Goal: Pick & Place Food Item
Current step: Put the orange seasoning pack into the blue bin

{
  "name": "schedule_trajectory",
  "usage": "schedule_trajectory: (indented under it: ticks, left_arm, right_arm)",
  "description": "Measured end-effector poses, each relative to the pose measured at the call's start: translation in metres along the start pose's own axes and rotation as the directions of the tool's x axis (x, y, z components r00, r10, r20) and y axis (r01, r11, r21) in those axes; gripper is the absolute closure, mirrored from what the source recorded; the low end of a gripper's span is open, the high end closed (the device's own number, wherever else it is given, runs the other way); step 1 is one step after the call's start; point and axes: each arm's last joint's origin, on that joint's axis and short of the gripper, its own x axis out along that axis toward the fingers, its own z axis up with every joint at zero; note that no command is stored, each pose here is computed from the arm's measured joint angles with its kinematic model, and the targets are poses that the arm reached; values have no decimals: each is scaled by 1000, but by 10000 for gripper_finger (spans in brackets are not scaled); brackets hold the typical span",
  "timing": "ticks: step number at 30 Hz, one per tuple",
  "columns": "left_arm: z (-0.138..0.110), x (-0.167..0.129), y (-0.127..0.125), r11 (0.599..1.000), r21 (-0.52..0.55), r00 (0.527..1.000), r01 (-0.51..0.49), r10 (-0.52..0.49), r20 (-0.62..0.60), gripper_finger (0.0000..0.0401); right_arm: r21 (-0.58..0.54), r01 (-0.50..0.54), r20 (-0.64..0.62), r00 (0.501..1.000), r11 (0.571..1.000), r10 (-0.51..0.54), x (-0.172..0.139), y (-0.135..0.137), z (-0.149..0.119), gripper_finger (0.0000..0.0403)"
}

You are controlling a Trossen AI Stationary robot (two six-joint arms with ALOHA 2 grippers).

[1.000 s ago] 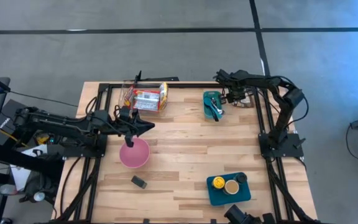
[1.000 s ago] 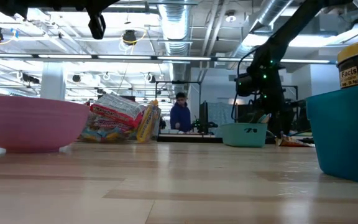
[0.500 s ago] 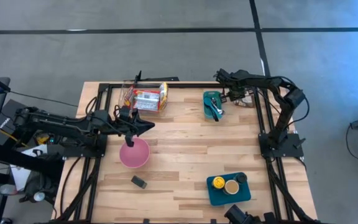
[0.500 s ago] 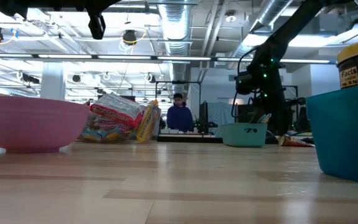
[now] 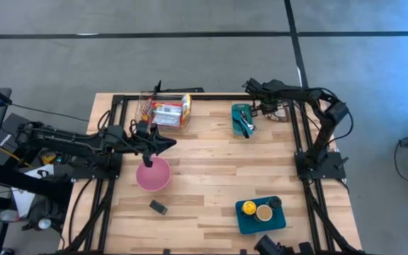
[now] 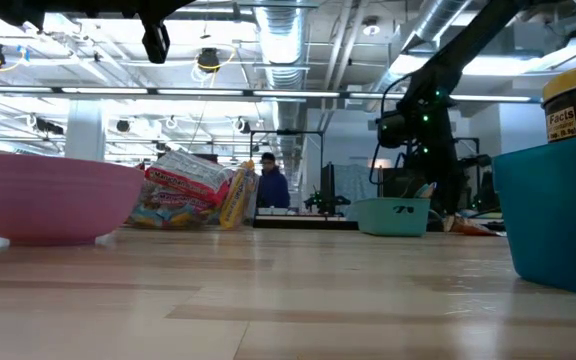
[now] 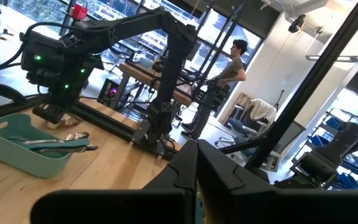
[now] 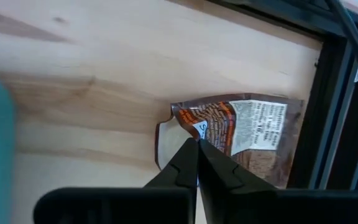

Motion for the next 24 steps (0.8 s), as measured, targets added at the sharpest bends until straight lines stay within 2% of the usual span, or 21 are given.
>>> schedule_trajectory:
  ticks: [5,14,19,24]
  left_arm:
    - [0,0,0,1000,0,1000,0,0,0,397]
    - [0,0,0,1000,0,1000,0,0,0,397]
    - [0,0,0,1000,0,1000,-10,10,6,397]
    - [0,0,0,1000,0,1000,-11,11,7,397]
  right_arm:
    - [-12,-27,46,999,1000,28,-16,-2,-3,402]
    - [17,-89,138,987,996,86,-61,-27,-15,403]
    - [8,-156,233,961,988,150,-95,-39,-30,403]
    - [-26,-237,333,914,971,232,-126,-48,-50,403]
